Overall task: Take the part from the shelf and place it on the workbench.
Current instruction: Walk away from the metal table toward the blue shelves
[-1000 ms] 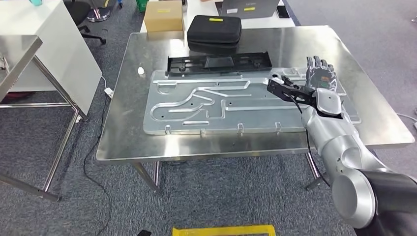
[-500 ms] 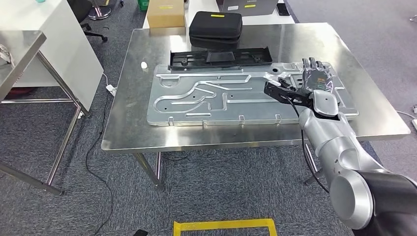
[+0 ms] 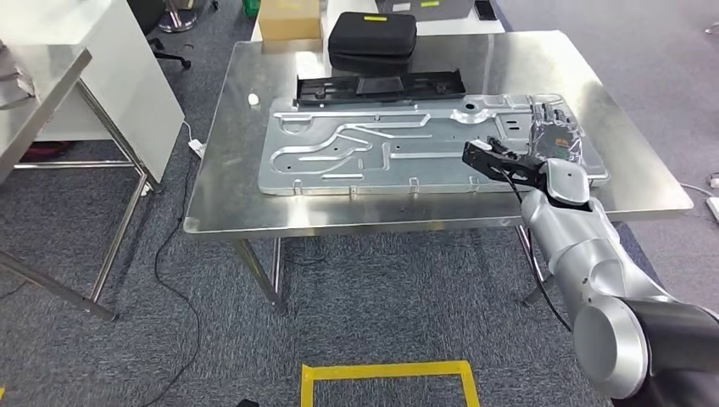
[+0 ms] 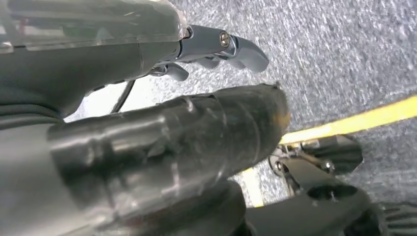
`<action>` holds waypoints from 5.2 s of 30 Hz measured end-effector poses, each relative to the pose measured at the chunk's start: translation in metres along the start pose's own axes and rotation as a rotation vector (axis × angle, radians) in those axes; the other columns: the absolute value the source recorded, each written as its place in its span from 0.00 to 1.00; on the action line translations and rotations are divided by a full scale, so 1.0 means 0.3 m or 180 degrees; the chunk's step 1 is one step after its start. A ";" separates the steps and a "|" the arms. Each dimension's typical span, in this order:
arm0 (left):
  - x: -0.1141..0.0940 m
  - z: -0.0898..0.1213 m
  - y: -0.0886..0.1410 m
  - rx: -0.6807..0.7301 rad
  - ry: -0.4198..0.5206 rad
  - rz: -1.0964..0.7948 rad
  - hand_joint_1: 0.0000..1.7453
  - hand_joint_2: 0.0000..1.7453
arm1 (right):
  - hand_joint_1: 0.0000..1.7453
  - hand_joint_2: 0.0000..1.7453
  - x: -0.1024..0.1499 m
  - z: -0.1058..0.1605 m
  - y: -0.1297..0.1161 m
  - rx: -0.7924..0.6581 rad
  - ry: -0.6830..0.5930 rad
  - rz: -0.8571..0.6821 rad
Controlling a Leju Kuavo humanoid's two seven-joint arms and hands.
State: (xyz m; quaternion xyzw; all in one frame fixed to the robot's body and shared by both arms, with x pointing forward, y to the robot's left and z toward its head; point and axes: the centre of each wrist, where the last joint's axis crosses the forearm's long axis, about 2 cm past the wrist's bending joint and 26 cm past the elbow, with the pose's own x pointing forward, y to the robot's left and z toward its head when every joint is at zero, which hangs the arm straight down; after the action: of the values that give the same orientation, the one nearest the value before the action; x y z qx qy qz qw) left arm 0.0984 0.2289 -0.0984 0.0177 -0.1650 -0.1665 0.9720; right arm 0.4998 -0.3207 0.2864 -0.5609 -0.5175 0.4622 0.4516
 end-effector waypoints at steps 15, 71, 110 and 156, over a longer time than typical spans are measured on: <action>-0.002 0.000 -0.001 -0.0002 -0.0003 -0.0002 0.00 0.00 | 0.00 0.00 -0.013 0.001 0.001 -0.0018 -0.0005 0.0010; -0.069 0.005 0.014 0.0031 0.0074 0.0280 0.00 0.00 | 0.00 0.00 -0.118 0.241 0.375 0.0356 0.0052 -0.0095; -0.082 0.005 0.023 0.0137 0.0109 0.0561 0.00 0.00 | 0.00 0.00 -0.197 0.630 0.717 0.0745 0.0508 -0.0495; -0.136 0.015 0.015 0.0626 0.0405 0.1606 0.00 0.00 | 0.00 0.00 -0.007 1.592 1.050 0.3114 0.3007 -0.1736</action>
State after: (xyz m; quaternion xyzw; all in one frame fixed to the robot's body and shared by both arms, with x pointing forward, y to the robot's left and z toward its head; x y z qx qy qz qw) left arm 0.0619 0.2466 -0.1065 0.0808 -0.1182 0.0990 0.9847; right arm 0.0803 -0.3270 -0.1023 -0.2857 -0.1233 0.2204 0.9244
